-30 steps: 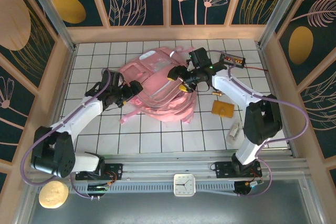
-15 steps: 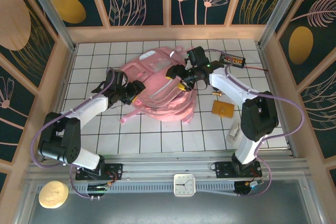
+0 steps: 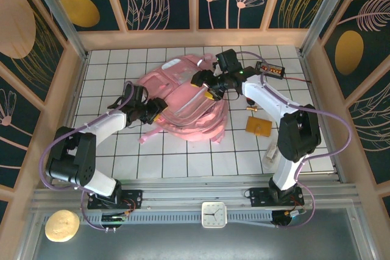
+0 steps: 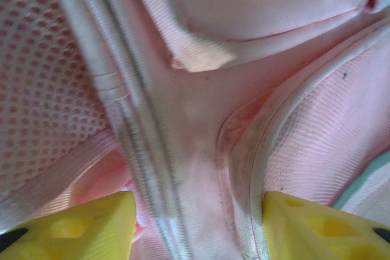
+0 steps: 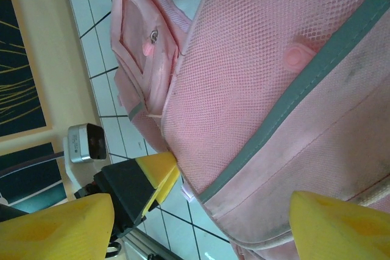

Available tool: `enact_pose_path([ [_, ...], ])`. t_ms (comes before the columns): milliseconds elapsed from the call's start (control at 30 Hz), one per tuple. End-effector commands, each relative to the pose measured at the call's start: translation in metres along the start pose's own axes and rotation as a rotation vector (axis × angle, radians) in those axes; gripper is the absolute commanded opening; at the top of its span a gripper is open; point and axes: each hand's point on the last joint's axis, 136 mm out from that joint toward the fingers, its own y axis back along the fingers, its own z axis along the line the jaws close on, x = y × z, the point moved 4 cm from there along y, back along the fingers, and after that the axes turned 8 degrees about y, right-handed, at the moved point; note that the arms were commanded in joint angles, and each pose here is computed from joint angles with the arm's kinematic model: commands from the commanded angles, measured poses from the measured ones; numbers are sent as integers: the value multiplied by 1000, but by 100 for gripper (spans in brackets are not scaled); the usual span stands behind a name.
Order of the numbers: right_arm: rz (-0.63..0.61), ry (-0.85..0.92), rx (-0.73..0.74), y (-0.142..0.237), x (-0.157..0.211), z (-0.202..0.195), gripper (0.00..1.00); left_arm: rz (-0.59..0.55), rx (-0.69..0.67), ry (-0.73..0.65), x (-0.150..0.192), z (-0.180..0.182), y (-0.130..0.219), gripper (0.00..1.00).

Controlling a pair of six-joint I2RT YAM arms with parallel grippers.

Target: Pack the student bag

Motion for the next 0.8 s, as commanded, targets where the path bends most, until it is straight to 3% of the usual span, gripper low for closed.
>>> enact_pose_path([
  [0,-7,15,7,-1,-8,0,76,34,1,46,5,9,-4,56],
  [267,-8,21,2,0,-10,1,76,19,15,45,-7,-1,-16,50],
  [333,-14,26,-2,2,-12,2,76,21,16,43,-9,-3,-20,37],
  [433,-32,54,-14,8,-15,8,77,21,21,34,-12,-8,-21,0],
  [500,-47,97,-15,14,-16,14,86,17,41,27,-13,-16,-18,0],
  [533,-59,118,-4,18,-17,16,97,14,58,25,-14,-22,-15,0],
  [767,-126,255,102,56,-17,38,99,-1,299,49,-19,-93,27,0],
])
